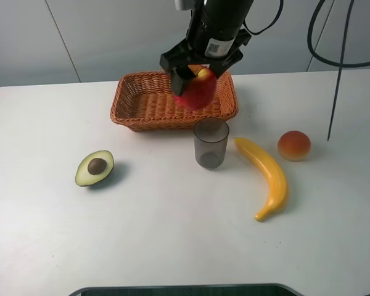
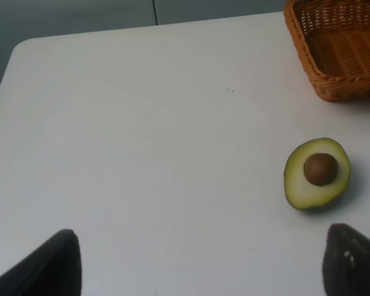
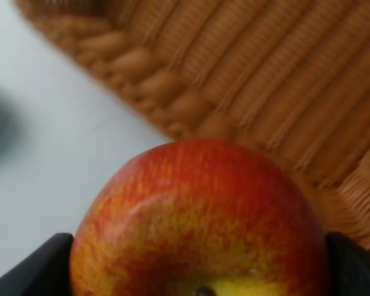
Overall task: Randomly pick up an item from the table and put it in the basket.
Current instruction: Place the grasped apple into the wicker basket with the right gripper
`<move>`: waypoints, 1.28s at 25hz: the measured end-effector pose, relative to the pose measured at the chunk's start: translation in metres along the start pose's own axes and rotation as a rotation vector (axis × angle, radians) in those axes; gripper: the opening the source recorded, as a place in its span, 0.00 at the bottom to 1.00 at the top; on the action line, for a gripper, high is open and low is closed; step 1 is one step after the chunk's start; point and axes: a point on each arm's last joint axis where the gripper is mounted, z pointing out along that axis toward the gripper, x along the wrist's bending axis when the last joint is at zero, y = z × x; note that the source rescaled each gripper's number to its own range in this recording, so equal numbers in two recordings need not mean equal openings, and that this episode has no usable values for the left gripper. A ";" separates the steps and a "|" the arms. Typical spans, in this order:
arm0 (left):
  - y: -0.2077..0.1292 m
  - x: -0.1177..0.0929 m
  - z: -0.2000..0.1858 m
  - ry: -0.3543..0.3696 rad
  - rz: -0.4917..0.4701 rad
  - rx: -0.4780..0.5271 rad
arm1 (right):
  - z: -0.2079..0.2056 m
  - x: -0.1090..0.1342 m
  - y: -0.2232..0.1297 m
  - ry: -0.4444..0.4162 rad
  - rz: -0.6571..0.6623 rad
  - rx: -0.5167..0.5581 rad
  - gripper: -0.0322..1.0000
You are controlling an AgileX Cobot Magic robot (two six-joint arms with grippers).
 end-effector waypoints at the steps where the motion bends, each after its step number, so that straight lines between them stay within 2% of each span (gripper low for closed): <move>1: 0.000 0.000 0.000 0.000 0.000 0.000 | 0.000 -0.006 0.002 -0.005 0.020 -0.021 0.06; 6: 0.000 0.000 0.000 0.000 0.000 0.001 | 0.001 -0.036 0.012 -0.033 0.120 -0.130 0.06; 10: 0.000 0.000 0.000 0.000 0.000 0.000 | 0.018 -0.046 0.017 -0.043 0.157 -0.162 0.06; 17: 0.000 0.000 0.000 0.000 0.000 0.001 | 0.057 -0.052 0.021 -0.049 0.183 -0.189 0.06; 21: 0.000 0.000 0.000 0.000 0.000 0.001 | 0.072 -0.054 0.018 -0.051 0.180 -0.165 0.06; 32: 0.000 0.000 0.000 0.000 0.000 0.001 | 0.077 -0.054 0.017 -0.052 0.165 -0.154 0.06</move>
